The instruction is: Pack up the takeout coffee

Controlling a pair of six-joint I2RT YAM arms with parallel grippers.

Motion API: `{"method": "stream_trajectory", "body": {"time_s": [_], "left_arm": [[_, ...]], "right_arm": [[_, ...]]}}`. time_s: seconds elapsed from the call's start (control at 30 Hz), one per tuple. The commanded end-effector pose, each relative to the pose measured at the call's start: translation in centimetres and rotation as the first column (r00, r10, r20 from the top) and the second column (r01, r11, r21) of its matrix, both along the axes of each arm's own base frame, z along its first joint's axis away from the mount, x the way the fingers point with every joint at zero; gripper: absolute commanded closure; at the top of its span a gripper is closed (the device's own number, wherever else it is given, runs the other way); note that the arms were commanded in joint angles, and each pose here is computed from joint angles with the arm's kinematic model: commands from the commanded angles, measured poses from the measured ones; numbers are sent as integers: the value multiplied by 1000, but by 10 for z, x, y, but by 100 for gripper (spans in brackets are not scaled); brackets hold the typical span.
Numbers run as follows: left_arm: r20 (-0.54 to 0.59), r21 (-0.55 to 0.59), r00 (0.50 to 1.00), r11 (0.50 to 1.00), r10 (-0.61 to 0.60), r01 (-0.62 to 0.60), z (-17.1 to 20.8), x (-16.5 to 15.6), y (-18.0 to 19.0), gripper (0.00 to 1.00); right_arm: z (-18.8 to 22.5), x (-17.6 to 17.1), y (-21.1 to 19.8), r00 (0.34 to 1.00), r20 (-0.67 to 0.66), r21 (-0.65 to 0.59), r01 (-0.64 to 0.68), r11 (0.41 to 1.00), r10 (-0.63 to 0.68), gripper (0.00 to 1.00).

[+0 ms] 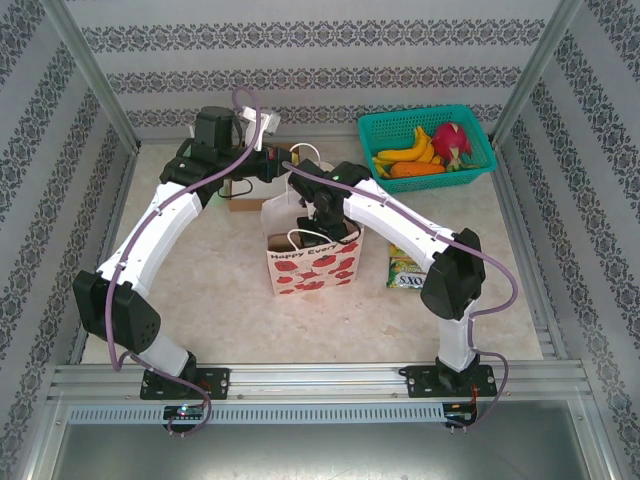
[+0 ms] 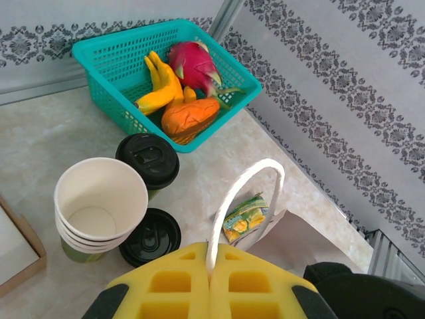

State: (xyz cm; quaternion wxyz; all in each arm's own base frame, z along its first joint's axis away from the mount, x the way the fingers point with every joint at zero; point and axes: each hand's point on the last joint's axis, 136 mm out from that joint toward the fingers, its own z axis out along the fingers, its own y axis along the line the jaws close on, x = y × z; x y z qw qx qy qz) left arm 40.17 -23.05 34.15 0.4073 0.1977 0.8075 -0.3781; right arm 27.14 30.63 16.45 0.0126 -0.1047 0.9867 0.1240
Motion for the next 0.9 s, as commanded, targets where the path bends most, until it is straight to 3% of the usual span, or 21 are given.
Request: {"method": "stream_trajectory", "body": {"time_s": [0.0,0.6,0.87], "left_arm": [[-15,-16,999,999,33,-34,14,-3,1,100],[-50,-26,995,996,81,-82,22,1,5,100],[-72,-13,994,996,88,-89,14,5,6,100]], "right_arm": [[-10,6,-6,999,50,-69,-5,998,9,100],[-61,-1,-21,995,28,-239,-82,968,91,100],[-80,-1,-17,997,28,-216,-66,974,73,100]]}}
